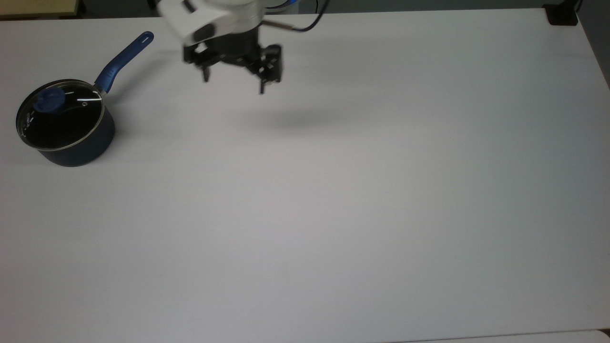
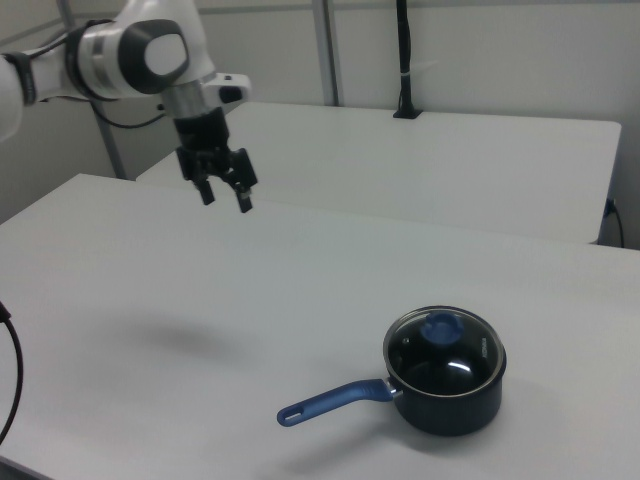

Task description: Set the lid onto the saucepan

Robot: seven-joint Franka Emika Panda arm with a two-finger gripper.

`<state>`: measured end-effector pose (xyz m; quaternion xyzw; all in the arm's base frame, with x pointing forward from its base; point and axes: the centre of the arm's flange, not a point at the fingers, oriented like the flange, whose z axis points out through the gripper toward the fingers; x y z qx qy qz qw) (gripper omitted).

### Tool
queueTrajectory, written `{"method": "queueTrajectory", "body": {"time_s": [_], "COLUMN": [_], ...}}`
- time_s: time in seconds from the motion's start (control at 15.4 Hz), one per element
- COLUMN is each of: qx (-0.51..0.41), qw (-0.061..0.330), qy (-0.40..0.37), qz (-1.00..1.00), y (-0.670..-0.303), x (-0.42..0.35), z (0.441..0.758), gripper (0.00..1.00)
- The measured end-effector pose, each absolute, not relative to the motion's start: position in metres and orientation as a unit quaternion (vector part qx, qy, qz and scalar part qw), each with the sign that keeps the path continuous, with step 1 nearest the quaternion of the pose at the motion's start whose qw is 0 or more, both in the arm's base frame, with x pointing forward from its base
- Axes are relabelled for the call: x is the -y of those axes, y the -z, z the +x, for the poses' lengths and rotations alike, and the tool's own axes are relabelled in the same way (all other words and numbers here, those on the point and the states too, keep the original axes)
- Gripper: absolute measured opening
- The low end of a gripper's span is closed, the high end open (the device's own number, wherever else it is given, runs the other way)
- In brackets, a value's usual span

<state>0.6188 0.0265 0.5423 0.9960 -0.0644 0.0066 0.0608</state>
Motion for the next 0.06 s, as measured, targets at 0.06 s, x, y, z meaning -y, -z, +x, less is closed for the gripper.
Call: {"method": "queueTrajectory", "body": {"time_s": [0.06], "qx": [0.064], "qw": [0.059], "qy": [-0.007], "qz": [0.996], "y": [-0.5470], "x": [-0.0319], "z": [0.6077], "gripper": [1.00]}}
